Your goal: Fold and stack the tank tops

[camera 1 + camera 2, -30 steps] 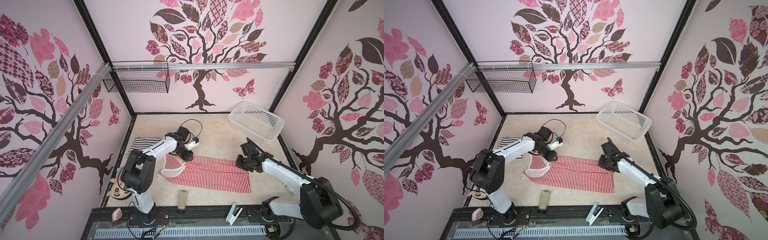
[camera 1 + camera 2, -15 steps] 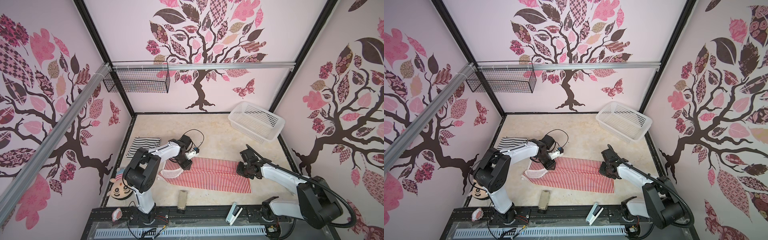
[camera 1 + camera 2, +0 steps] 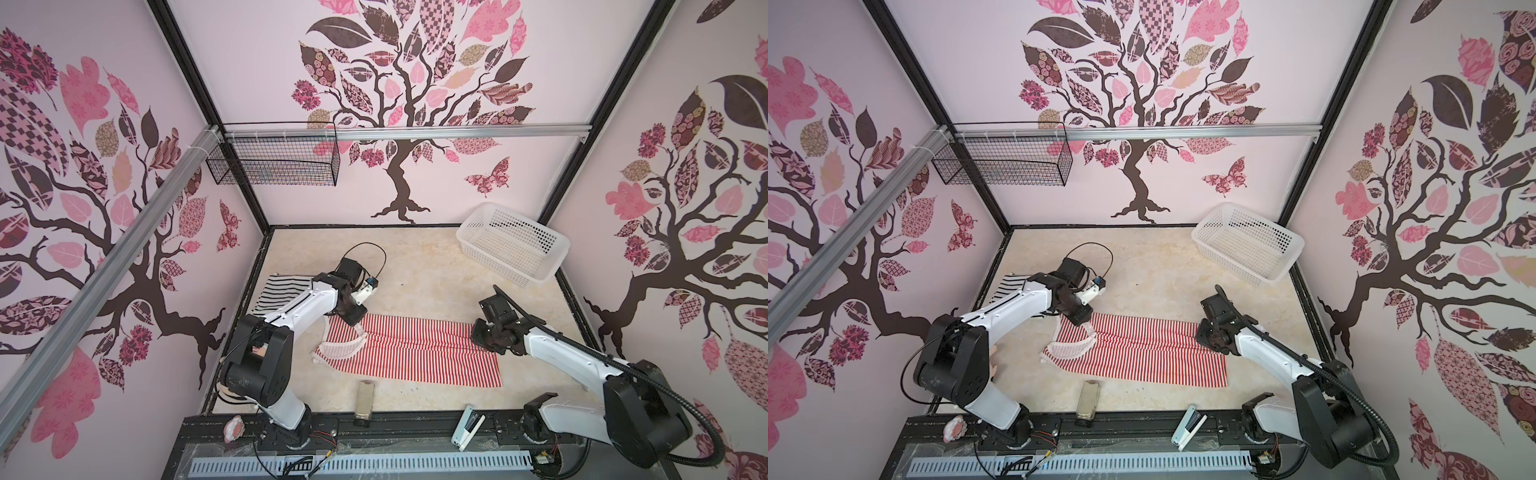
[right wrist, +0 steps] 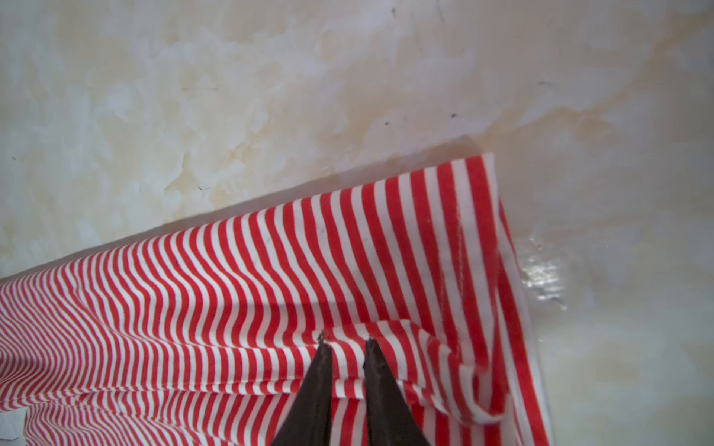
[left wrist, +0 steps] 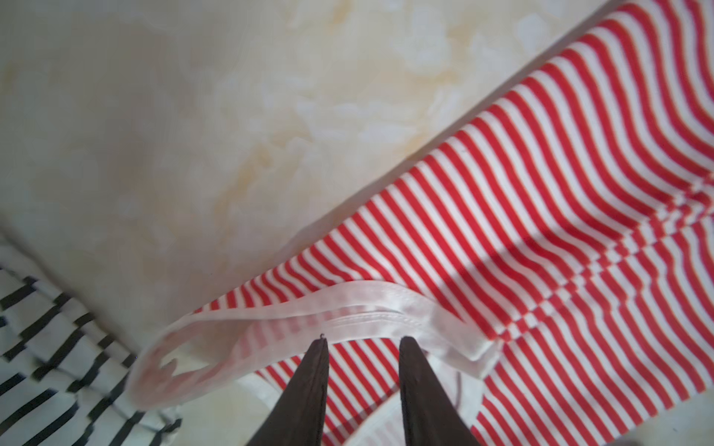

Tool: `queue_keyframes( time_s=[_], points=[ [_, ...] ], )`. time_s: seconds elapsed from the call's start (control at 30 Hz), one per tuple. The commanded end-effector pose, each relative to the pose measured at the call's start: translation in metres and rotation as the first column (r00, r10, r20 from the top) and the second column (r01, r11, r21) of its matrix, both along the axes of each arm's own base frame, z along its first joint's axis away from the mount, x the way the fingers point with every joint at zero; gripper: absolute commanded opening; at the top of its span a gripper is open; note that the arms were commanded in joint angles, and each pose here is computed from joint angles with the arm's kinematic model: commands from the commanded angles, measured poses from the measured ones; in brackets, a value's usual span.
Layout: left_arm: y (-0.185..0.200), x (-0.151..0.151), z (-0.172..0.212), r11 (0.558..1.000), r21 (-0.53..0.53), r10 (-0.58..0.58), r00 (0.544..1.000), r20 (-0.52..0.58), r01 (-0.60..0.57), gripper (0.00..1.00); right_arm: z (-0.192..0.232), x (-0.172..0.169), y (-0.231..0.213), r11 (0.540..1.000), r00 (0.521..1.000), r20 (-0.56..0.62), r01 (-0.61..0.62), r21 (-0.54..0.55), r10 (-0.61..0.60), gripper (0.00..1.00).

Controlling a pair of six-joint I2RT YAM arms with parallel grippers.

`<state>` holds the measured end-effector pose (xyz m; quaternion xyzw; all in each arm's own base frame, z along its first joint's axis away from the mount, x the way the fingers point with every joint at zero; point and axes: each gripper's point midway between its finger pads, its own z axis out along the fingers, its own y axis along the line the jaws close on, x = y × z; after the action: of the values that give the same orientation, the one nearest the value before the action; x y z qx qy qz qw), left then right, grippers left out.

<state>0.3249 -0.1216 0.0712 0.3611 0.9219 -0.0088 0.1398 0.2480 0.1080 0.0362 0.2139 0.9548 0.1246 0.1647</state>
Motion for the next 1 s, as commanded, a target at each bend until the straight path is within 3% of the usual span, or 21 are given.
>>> queue_keyframes(
  time_s=[0.0, 0.23, 0.4, 0.67, 0.97],
  points=[
    [0.014, 0.033, 0.008, 0.999, 0.047, 0.019, 0.996, 0.086, -0.024, 0.35, -0.007, 0.007, 0.006, 1.000, 1.000, -0.020, -0.011, 0.001, 0.011, 0.20],
    [0.015, 0.070, 0.005, 0.998, 0.055, 0.023, 0.991, 0.128, -0.031, 0.36, -0.025, 0.003, 0.009, 1.000, 0.999, -0.046, -0.009, 0.016, 0.009, 0.20],
    [0.025, 0.086, -0.009, 0.987, 0.140, 0.063, 0.993, 0.097, -0.076, 0.36, -0.030, -0.003, 0.006, 1.000, 0.998, -0.057, -0.007, 0.001, 0.007, 0.20],
    [0.039, 0.051, -0.014, 0.981, 0.187, 0.052, 0.998, 0.025, -0.056, 0.35, -0.034, -0.010, -0.002, 1.000, 0.998, -0.069, 0.000, -0.029, -0.002, 0.21],
    [0.065, 0.015, -0.010, 0.968, 0.241, 0.064, 0.997, 0.039, -0.071, 0.35, -0.033, -0.015, -0.006, 0.999, 0.998, -0.064, 0.012, -0.034, -0.015, 0.21]
  ],
)
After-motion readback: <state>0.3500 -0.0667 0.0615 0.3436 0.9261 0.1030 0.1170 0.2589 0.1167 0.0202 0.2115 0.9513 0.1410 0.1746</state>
